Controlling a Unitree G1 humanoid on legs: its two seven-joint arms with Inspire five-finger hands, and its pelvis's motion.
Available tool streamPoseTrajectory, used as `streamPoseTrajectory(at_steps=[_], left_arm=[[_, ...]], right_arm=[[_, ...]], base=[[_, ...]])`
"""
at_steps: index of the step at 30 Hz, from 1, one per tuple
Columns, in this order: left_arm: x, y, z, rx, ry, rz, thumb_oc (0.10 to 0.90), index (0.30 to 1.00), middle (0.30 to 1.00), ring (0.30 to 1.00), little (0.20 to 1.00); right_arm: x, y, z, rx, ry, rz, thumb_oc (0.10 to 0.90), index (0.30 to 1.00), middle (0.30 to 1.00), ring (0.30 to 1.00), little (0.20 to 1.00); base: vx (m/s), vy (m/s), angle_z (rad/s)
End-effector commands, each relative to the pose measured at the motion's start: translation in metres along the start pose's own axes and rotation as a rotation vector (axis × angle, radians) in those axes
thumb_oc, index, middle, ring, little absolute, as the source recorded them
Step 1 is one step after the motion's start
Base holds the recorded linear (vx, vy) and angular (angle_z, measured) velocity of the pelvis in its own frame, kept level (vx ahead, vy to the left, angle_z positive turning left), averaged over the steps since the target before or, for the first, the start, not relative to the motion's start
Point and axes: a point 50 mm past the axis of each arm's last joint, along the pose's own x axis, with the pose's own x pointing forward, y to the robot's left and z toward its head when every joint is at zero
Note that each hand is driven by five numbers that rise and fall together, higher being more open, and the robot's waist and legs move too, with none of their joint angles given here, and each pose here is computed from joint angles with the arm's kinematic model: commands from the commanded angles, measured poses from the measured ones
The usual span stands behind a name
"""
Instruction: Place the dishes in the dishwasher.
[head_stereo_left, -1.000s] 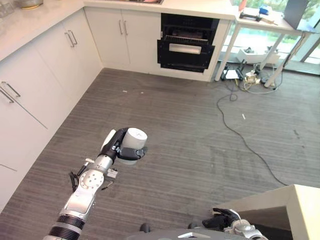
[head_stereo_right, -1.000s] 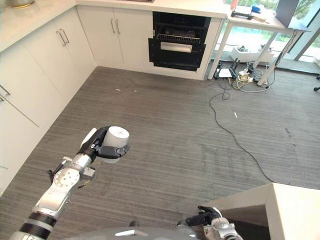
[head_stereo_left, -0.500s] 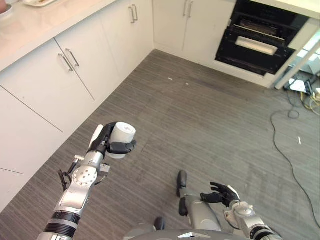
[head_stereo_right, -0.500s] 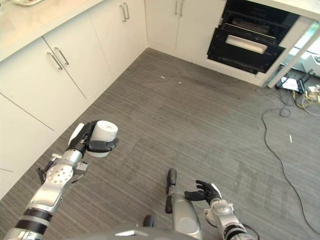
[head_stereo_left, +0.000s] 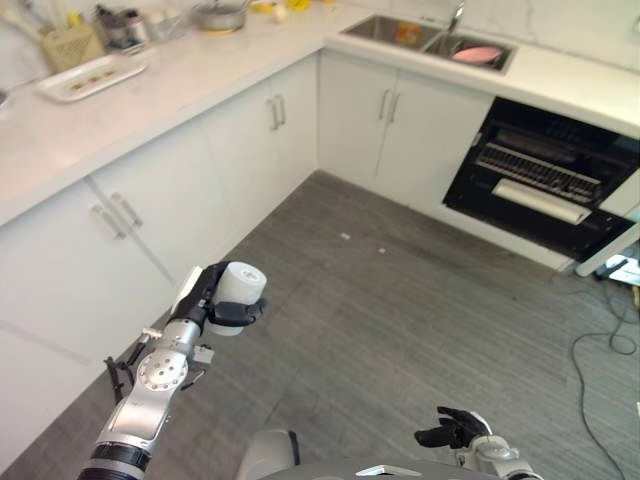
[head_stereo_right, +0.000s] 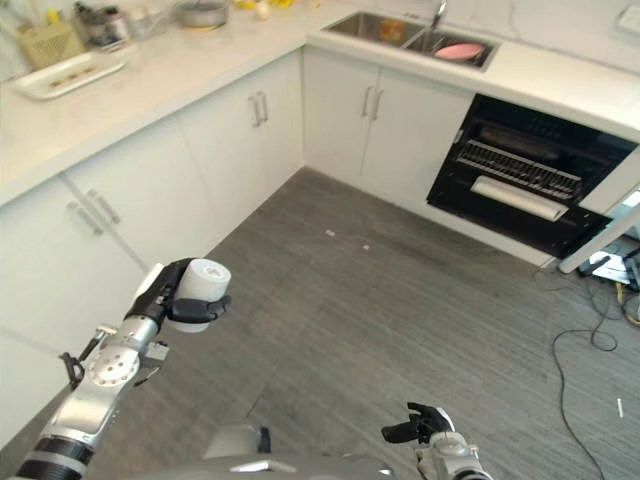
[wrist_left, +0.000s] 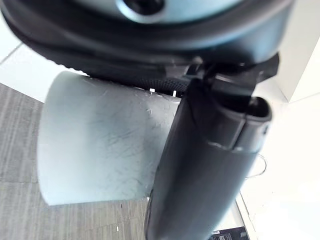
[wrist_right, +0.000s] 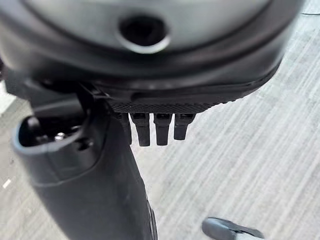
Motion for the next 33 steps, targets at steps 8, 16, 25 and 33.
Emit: streamPoseTrajectory(at_steps=[8,16,25,33], left_arm=[[0.007,0.014,0.053,0.061,-0.272,0.071,0.4,0.3,0.3,0.3,0.3],[0.013,0.021,0.055,0.162,-0.267,0.132,0.4,0.3,0.3,0.3,0.3],[0.016,0.017,0.056,0.118,-0.286,0.173,0.4,0.3,0.3,0.3,0.3],[0.009,0.013,0.042,0.035,-0.233,0.184,0.4,0.3,0.3,0.3,0.3]], right_arm=[[-0.003,-0.021,0.042,0.134,-0.223,-0.058,0.8,0.9,0.9,0.9,0.9],[-0.022,-0.024,0.113,0.092,-0.532,-0.07,0.8,0.9,0.9,0.9,0.9],[-0.05,-0.023,0.153,-0.032,-0.763,-0.074,0.8,0.9,0.9,0.9,0.9],[-0.066,-0.029,0.162,-0.052,-0.855,-0.097,0.8,0.9,0.9,0.9,0.9]], base=[[0.58,0.314,-1.07],[0.36,0.217,-0.46],[0.45,-0.093,-0.6],[0.48,-0.237,-0.13]])
